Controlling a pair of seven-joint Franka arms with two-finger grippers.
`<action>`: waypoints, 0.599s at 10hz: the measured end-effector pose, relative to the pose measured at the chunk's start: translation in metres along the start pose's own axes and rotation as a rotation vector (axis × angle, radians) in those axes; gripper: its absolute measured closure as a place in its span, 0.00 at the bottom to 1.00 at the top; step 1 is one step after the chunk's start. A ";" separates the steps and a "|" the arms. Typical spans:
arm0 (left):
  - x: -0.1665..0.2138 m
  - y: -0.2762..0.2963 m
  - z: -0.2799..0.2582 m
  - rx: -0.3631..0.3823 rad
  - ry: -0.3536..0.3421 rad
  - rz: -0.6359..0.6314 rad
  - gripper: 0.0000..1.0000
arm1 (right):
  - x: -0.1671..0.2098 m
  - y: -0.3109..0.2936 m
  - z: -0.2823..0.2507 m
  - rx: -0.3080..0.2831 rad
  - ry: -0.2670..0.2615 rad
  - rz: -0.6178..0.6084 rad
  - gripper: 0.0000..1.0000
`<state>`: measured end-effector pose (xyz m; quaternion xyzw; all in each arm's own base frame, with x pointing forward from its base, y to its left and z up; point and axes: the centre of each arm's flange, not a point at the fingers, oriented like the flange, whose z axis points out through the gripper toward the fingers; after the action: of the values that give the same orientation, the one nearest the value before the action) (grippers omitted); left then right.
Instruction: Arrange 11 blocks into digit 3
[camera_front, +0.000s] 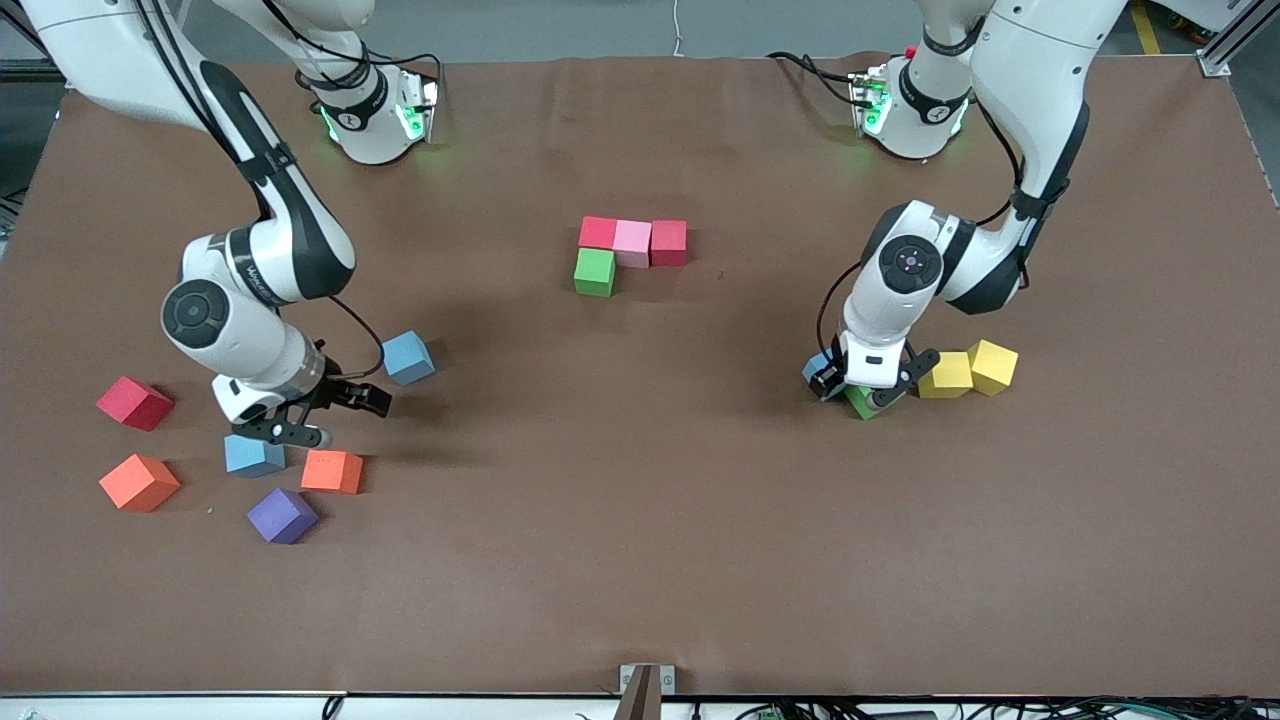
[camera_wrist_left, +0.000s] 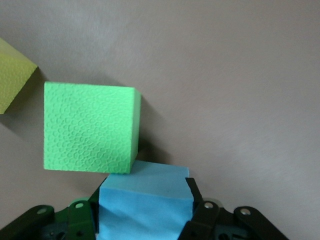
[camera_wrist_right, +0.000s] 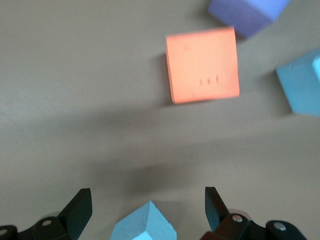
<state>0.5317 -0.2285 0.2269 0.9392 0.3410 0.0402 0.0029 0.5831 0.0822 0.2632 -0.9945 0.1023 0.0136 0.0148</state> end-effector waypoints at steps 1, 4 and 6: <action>0.007 0.013 -0.016 0.023 0.004 -0.041 0.38 | -0.009 0.000 0.009 -0.001 -0.026 0.068 0.00; 0.013 0.057 -0.064 0.015 -0.003 -0.220 0.38 | -0.041 -0.016 0.016 -0.022 -0.058 0.284 0.00; -0.001 0.086 -0.073 -0.005 -0.025 -0.328 0.38 | -0.060 -0.023 0.012 -0.031 -0.064 0.432 0.00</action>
<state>0.5799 -0.2966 0.3028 0.8714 0.4894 0.0283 0.0160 0.5290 0.1177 0.2533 -0.9487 0.3123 0.0494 -0.0005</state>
